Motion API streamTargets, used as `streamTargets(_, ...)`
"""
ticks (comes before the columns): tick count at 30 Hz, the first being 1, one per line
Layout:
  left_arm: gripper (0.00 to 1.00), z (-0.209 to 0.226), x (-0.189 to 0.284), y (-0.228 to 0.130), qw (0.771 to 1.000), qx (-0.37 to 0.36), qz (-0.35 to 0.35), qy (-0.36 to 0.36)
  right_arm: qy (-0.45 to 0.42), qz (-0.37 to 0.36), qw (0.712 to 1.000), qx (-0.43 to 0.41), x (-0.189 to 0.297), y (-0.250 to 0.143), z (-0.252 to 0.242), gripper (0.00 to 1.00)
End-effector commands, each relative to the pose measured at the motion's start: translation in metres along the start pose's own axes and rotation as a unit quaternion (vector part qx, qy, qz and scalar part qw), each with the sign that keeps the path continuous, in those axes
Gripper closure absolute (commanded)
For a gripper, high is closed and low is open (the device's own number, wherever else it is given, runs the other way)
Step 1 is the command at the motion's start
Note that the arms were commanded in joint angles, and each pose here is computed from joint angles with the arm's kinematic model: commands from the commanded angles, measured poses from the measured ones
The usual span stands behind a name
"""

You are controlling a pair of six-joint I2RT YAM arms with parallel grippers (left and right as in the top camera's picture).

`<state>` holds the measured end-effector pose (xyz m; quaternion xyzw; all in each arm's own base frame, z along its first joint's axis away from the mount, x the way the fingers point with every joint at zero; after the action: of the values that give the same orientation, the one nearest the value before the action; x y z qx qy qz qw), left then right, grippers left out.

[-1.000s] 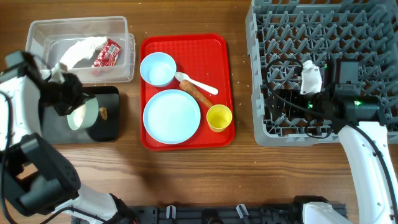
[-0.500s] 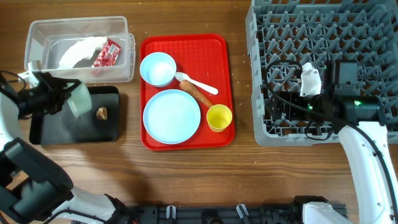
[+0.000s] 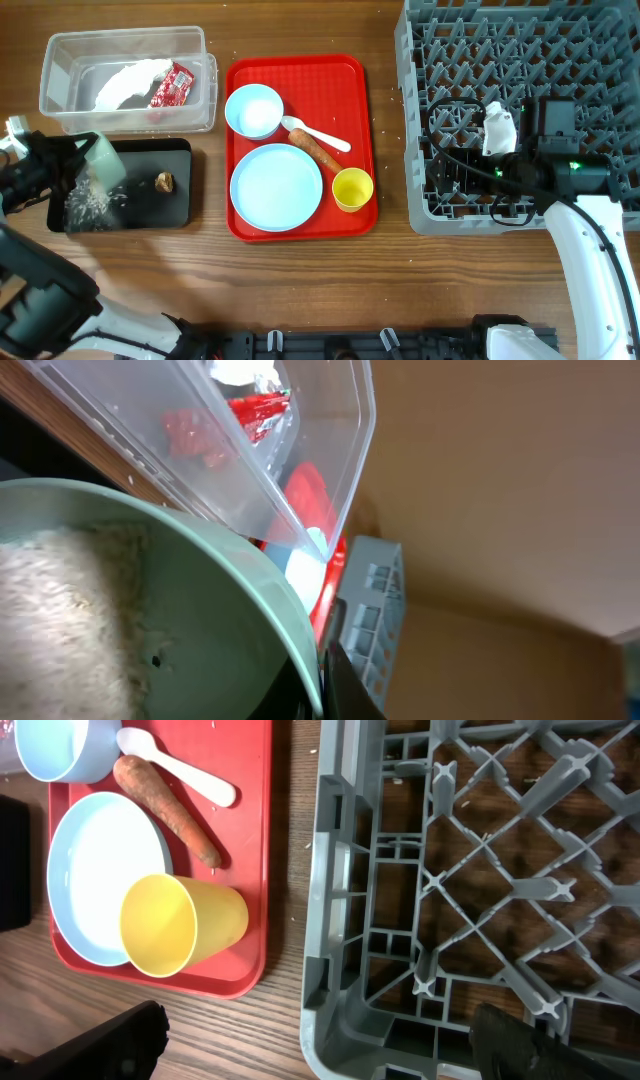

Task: Sort waste into correct bins and load items into the dishwasher rack
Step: 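Tip the green bowl over the black tray to pour out the rice, then return the green bowl to the red tray with the left gripper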

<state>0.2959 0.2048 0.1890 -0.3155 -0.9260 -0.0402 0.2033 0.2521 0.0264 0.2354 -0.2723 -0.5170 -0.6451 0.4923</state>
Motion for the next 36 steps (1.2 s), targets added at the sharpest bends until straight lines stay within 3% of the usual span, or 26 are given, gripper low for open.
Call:
streamTargets(1,0.96,0.013,-0.007,0.005,0.998,0.025,0.019,-0.051,-0.002,-0.002,1.0,-0.001,0.001,0.004,0.001,0.0)
streamTargets(10,0.96,-0.001,-0.004,-0.001,0.986,0.065,0.045,-0.15,-0.002,-0.002,1.0,-0.014,0.001,0.003,0.001,0.0)
streamTargets(19,0.96,-0.011,0.0,-0.006,0.973,0.093,0.058,-0.202,-0.002,-0.002,1.0,-0.013,0.001,0.003,0.001,0.0)
streamTargets(36,0.96,-0.006,0.017,-0.005,0.969,0.131,0.039,-0.204,-0.002,-0.002,1.0,-0.017,0.001,0.004,0.001,0.0)
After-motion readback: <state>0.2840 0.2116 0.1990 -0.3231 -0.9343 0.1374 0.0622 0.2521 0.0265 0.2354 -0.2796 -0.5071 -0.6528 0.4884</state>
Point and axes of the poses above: each gripper's point midway between its finger pads, its own x axis back along the fingers, its own z axis along the line the jaws close on, y = z × x, the point moved 8 cm from there along x, back along the fingers, and after that the axes turned 4 degrees about x, right-handed, at the moved point
